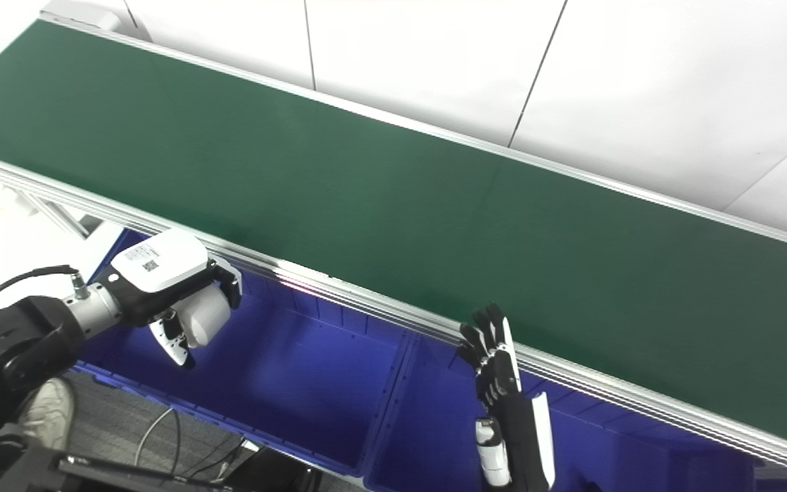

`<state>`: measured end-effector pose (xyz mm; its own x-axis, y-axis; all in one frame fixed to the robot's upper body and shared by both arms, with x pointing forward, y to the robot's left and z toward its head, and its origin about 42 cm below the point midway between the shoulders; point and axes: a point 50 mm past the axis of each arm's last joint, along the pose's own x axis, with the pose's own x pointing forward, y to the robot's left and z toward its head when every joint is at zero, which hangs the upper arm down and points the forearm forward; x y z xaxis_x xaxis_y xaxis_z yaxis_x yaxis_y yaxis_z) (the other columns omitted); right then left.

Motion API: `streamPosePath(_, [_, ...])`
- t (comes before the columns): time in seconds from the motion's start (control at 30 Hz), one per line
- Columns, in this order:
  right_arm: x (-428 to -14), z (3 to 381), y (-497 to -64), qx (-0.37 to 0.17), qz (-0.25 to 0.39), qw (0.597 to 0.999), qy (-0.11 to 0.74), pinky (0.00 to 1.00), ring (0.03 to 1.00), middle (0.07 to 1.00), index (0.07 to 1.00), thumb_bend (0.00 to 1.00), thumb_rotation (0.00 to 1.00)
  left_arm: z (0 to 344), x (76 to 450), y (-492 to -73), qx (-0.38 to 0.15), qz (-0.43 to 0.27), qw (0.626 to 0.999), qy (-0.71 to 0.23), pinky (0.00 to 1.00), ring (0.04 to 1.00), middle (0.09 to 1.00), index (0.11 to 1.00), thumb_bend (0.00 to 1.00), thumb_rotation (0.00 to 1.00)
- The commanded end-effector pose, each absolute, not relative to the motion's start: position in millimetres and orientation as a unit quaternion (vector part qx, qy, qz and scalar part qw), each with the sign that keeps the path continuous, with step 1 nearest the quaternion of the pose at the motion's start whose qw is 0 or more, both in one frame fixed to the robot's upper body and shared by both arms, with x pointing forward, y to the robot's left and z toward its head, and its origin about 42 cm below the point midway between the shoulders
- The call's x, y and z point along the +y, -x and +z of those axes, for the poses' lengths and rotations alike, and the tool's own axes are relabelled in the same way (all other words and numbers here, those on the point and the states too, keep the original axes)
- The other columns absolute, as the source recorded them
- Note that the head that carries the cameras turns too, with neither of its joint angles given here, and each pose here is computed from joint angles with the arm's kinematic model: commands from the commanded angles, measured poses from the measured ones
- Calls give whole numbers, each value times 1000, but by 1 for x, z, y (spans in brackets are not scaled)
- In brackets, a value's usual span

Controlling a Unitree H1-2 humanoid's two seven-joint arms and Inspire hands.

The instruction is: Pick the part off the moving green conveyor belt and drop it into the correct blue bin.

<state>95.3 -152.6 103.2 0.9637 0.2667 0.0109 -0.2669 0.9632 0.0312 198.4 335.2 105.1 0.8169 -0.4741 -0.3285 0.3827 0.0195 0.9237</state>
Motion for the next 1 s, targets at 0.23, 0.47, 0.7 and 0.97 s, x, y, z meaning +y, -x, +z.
streamPosePath(0.23, [-149, 111, -95, -12, 133, 991, -24, 891, 931, 966, 1000, 880, 972, 97, 337, -210, -18, -282, 696, -660, 428, 459, 514, 470, 504, 0])
streamPosePath(0.47, [-149, 111, -96, -13, 134, 991, -24, 891, 930, 966, 1000, 876, 977, 108, 332, -206, 58, -320, 644, -693, 723, 839, 861, 824, 991, 397])
streamPosePath(0.7, [-152, 108, -97, -13, 133, 991, -24, 897, 935, 966, 1000, 880, 980, 115, 326, -202, 55, -336, 651, -679, 747, 842, 883, 851, 1000, 433])
streamPosePath(0.97, [-155, 105, -97, -11, 133, 991, -23, 887, 927, 963, 1000, 854, 977, 123, 322, -201, 34, -337, 666, -665, 703, 820, 870, 836, 1000, 412])
